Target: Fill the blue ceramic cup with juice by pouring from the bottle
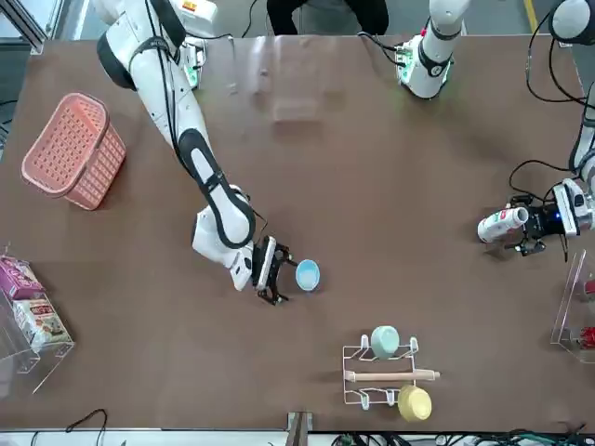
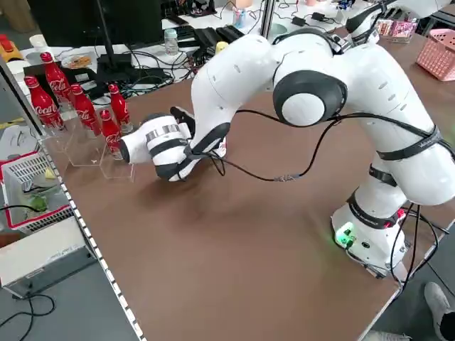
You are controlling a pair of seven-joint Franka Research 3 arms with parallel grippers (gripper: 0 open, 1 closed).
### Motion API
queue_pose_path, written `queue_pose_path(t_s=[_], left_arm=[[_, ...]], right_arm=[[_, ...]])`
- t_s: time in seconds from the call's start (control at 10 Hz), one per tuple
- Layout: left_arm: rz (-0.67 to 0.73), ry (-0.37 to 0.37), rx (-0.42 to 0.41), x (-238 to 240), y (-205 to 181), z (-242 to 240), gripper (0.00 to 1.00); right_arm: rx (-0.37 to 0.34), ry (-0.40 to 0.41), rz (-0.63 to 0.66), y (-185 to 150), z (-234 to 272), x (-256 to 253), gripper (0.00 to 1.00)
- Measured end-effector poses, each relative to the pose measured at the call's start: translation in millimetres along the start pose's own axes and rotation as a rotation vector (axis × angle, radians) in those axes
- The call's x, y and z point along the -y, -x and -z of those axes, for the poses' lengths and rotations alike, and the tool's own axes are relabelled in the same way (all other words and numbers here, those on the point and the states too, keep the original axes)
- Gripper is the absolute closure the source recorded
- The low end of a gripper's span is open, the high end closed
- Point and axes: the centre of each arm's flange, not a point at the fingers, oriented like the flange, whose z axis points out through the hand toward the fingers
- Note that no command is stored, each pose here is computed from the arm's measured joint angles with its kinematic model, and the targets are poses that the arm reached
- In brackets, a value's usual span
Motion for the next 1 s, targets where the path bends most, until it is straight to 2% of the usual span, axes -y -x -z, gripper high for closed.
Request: queue_pose_path(t_s=[0.3, 0.6, 1.0], left_arm=[[0.007, 0.008, -0.014, -2, 1, -10, 0.00], [0.016, 0.032, -0.071, -9, 1, -34, 0.00], [0.016, 0.024, -0.080, -12, 2, -31, 0.08]], right_arm=[[-0.004, -0.009, 0.010, -6, -7, 7, 0.00], [0.003, -0.016, 0.012, -4, -17, 15, 0.00], [-0.003, -0.016, 0.021, -6, -30, 20, 0.00]])
